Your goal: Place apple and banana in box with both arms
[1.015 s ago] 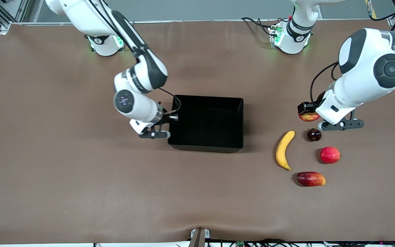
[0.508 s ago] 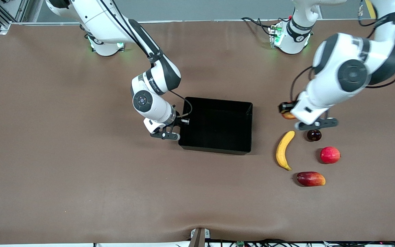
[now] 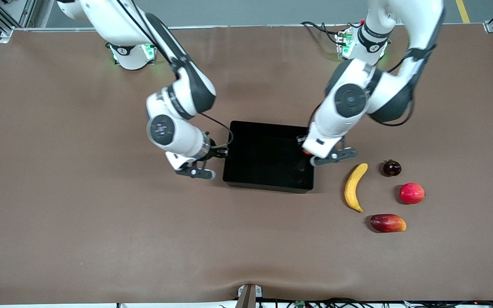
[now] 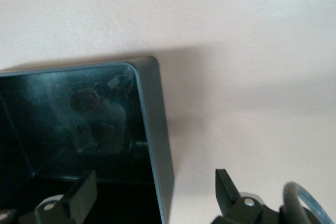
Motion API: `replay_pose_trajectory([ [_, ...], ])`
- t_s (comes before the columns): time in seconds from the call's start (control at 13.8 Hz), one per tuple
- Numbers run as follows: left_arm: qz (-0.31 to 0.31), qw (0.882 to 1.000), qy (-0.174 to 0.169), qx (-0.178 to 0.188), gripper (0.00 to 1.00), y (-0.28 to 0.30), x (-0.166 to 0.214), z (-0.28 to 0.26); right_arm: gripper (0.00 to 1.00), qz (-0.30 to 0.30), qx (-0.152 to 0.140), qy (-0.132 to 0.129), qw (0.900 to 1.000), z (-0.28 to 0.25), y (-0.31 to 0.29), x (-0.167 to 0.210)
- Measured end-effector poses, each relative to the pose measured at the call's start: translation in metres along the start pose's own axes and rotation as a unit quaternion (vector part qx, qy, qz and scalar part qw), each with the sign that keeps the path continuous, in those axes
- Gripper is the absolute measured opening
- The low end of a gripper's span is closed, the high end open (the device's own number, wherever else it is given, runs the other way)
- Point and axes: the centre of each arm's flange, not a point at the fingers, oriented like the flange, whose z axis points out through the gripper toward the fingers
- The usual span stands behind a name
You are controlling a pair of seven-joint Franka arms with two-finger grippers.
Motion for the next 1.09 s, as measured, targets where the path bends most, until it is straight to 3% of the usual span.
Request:
replay_pose_trajectory([
  [0.22,-0.007,1.000,-0.003,-0.007,0.74,0.015,0.000,0.039,1.00,0.025,-0.019,-0.028,0.999,-0.078,0.036,0.014],
  [0.36,-0.009,1.000,-0.009,-0.004,0.74,0.019,0.000,0.060,1.00,0.042,-0.028,-0.009,0.999,-0.116,0.061,0.024],
  [0.51,-0.009,1.000,-0.007,0.008,0.74,0.022,-0.002,0.077,1.00,0.043,-0.060,0.027,0.997,-0.150,0.083,0.025],
  [0.73,-0.009,0.999,-0.004,0.030,0.74,0.025,-0.007,0.098,1.00,-0.024,-0.110,0.044,0.993,-0.198,0.111,0.009],
  [1.09,-0.018,0.999,0.006,0.026,0.74,0.028,-0.016,0.120,1.00,-0.028,-0.091,0.055,0.994,-0.270,0.207,0.010],
])
